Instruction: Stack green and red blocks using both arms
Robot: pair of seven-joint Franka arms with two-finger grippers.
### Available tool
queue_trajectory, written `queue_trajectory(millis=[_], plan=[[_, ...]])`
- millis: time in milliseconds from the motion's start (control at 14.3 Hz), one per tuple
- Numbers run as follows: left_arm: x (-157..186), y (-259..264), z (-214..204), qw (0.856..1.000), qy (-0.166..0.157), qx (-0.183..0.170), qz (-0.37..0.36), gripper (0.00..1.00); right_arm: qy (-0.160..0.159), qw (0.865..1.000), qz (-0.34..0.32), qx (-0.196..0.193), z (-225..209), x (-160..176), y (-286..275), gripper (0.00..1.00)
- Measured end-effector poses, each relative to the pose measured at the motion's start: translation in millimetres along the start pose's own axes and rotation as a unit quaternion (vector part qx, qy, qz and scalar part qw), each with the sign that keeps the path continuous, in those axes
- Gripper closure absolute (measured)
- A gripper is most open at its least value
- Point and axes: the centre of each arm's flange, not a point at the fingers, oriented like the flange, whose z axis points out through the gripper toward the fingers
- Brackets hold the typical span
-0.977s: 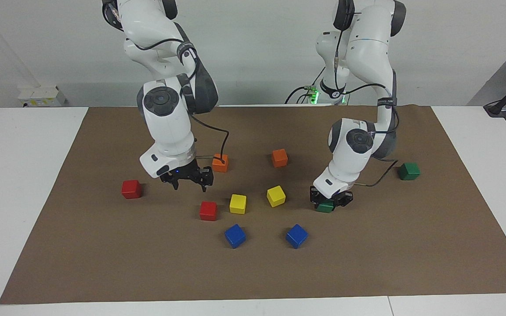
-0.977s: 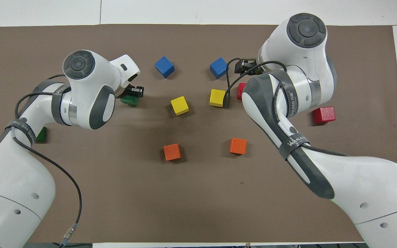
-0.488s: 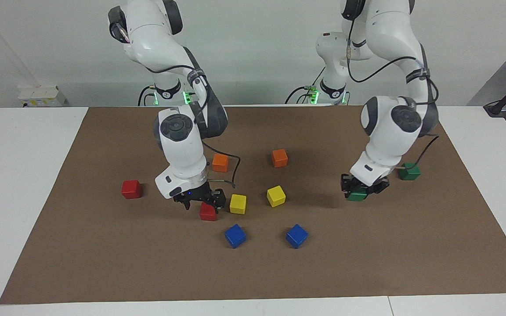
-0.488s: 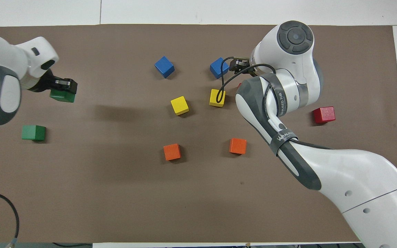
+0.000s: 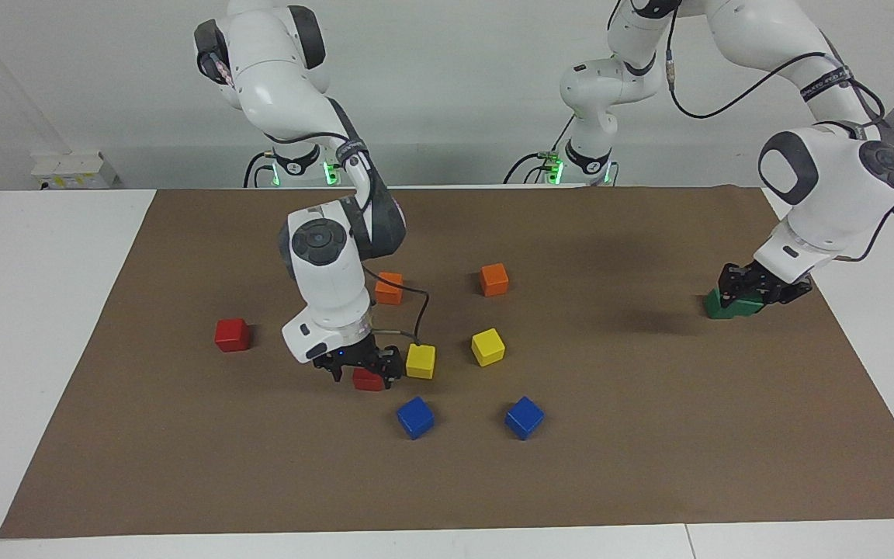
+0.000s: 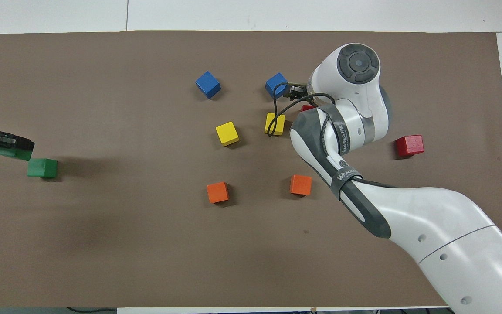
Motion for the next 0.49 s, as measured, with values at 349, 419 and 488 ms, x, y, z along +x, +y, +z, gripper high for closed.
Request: queue_trajectory(millis=[349,419,488], plan=[[-33,3,30,1.000,0.007,0.005,-0.012,0.45,-0.012,1.000,-0.002,-0.009,21,-13,8,0.00],[-36,1,30,1.000,0.006,0.004,-0.015,0.45,-0.012,1.000,-0.002,-0.008,22,-14,10,0.00],[-37,0,30,1.000,0.006,0.004,-0.019,0.45,-0.011,1.000,-0.002,-0.008,23,-16,11,0.00]])
